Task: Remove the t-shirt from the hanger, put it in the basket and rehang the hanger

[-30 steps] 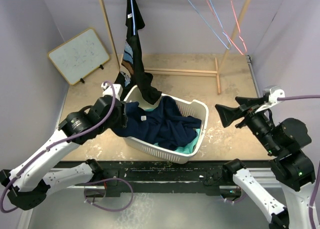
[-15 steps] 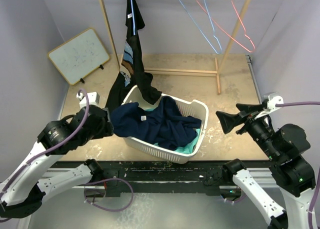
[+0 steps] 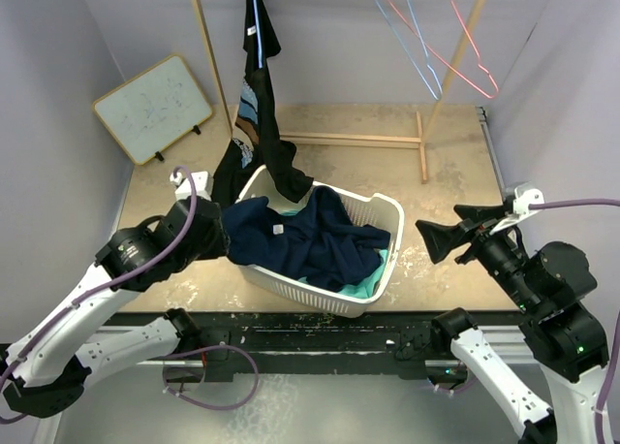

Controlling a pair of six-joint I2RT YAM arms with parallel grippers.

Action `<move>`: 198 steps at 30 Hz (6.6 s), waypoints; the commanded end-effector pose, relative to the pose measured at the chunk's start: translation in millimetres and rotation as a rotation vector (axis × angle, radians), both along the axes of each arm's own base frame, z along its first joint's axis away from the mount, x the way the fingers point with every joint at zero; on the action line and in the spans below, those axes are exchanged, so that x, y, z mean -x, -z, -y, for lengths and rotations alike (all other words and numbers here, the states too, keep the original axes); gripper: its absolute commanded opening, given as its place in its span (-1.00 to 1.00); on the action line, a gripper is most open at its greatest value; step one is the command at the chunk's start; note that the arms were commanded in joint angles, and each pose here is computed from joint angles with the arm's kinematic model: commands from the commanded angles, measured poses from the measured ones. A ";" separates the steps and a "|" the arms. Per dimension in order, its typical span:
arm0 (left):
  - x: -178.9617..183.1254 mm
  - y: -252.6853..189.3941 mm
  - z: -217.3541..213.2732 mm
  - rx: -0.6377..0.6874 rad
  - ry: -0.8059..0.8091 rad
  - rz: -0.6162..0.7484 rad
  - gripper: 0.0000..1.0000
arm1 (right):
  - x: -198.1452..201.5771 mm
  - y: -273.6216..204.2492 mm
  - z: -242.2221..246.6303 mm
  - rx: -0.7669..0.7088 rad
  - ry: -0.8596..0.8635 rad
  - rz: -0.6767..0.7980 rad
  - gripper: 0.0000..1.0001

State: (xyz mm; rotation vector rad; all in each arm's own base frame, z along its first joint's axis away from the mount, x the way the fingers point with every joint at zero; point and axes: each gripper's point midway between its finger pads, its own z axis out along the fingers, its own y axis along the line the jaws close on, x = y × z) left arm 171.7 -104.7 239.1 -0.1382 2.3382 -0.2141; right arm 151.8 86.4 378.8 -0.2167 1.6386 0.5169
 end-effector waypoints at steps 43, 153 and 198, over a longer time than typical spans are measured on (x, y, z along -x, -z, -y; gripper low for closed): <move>-30.5 -149.0 34.6 0.169 0.306 0.658 0.84 | -65.5 -43.0 -86.0 -0.037 -0.302 -0.061 0.60; 15.9 -156.6 30.7 0.305 0.486 0.861 0.98 | -83.7 -300.9 -107.9 -0.191 -0.175 0.523 -1.00; 57.0 -230.9 26.6 0.406 0.615 0.998 0.98 | 115.2 -344.4 0.8 -0.403 -0.396 0.731 -1.00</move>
